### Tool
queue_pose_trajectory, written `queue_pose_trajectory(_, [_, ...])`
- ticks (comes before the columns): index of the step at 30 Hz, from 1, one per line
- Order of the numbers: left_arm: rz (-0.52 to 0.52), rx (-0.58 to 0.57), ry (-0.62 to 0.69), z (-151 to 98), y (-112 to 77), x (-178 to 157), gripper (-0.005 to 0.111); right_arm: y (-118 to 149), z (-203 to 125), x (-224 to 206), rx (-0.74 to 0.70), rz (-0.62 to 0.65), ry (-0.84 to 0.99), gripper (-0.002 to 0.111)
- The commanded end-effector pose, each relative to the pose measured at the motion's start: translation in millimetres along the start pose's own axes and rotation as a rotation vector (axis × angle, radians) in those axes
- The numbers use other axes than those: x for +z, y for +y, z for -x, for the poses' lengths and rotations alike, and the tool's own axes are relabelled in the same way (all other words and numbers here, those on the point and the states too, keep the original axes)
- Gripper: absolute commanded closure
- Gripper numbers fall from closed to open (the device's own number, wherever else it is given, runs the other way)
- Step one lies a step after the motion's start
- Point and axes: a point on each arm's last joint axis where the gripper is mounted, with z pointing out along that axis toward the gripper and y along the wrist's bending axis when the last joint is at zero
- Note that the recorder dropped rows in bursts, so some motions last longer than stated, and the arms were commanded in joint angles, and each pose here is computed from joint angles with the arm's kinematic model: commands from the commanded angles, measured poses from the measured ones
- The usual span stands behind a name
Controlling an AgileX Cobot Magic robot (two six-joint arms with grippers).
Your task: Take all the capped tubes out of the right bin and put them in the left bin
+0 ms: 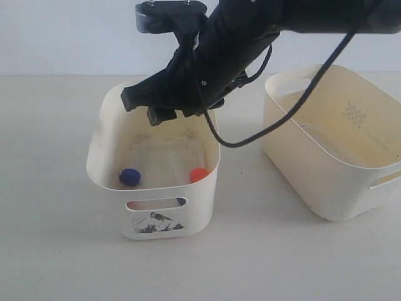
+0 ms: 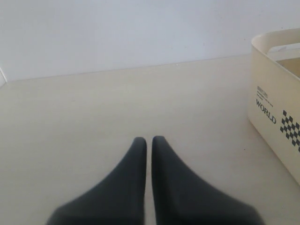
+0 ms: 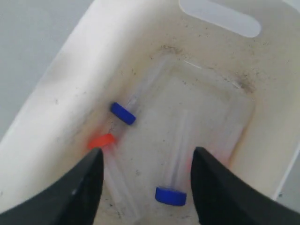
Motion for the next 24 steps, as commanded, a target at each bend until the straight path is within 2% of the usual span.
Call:
queue_pose_trajectory(1, [-0.001,-0.018,-0.020,2.6,0.0,-0.5,0.102,-45.4,26.2,-36.7,0.030,-0.115,-0.018,0.055])
queue_pose_trajectory(5, [-0.001,-0.018,-0.020,2.6,0.0,-0.5,0.102,-124.1,35.6,-72.6,0.064,-0.241,0.021,0.055])
queue_pose_trajectory(8, [-0.001,-0.018,-0.020,2.6,0.0,-0.5,0.102,-183.6,20.8,-96.4,0.143,-0.327,0.103,0.055])
queue_pose_trajectory(11, [-0.001,-0.018,-0.020,2.6,0.0,-0.5,0.102,-225.9,2.6,-115.6,0.229,-0.372,0.156,0.055])
queue_pose_trajectory(15, [-0.001,-0.018,-0.020,2.6,0.0,-0.5,0.102,-250.7,-6.6,-129.1,0.286,-0.303,0.105,0.055])
queue_pose_trajectory(19, [-0.001,-0.018,-0.020,2.6,0.0,-0.5,0.102,-264.0,-13.7,-136.1,0.268,-0.360,0.131,0.055])
queue_pose_trajectory(24, [-0.001,-0.018,-0.020,2.6,0.0,-0.5,0.102,-276.9,-24.6,-122.8,0.287,-0.343,0.187,0.055])
